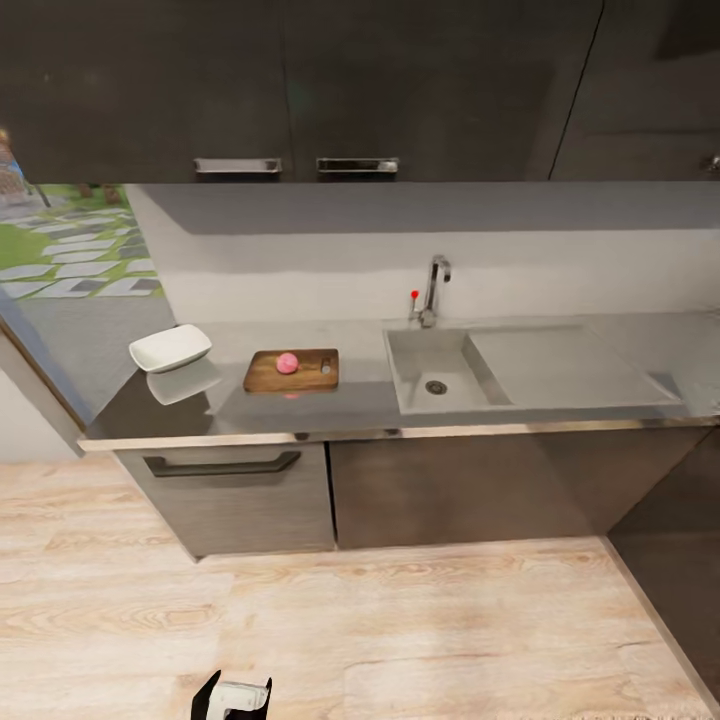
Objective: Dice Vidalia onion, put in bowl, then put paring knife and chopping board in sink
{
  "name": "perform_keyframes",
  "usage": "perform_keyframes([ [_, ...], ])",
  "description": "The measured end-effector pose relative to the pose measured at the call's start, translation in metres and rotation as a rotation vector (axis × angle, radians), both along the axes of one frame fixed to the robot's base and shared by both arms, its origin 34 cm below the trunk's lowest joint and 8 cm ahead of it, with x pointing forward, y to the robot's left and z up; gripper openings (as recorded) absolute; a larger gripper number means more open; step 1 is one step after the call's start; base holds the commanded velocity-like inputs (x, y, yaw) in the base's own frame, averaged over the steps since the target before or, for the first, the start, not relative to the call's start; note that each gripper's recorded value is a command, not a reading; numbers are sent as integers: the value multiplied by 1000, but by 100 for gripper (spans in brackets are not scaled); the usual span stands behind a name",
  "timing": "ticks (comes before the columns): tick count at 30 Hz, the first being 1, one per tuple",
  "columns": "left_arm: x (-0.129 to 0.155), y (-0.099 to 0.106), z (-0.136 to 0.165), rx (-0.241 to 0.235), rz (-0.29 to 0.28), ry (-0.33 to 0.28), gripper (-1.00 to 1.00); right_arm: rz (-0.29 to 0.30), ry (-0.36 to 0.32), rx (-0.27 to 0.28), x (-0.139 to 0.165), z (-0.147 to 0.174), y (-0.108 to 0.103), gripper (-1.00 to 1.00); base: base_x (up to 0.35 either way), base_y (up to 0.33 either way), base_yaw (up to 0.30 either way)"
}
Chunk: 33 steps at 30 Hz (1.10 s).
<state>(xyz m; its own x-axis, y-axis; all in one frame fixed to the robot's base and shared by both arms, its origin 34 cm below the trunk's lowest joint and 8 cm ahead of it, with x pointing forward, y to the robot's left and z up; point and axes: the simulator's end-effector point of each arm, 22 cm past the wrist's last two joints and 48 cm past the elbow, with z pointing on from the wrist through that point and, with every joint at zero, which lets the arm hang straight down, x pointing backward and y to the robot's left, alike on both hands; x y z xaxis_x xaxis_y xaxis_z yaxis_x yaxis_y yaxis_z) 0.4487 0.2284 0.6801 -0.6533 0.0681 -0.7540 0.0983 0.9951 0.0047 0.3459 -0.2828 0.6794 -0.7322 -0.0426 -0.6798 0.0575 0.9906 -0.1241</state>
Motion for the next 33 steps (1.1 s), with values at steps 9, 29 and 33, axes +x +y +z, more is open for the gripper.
perform_keyframes([
  [9, 3, 0, 4, 1, 0, -10, 100, -2, -17, 0, 4, 3, -1, 100, 0, 0, -195],
  [29, 12, 0, 13, 0, 0, -37, 100, -2, -43, 0, 12, 10, -1, 100, 0, 0, -160],
  [33, 13, 0, 15, 0, 0, -42, 100, -2, -49, 0, 14, 11, -1, 100, 0, 0, -148],
])
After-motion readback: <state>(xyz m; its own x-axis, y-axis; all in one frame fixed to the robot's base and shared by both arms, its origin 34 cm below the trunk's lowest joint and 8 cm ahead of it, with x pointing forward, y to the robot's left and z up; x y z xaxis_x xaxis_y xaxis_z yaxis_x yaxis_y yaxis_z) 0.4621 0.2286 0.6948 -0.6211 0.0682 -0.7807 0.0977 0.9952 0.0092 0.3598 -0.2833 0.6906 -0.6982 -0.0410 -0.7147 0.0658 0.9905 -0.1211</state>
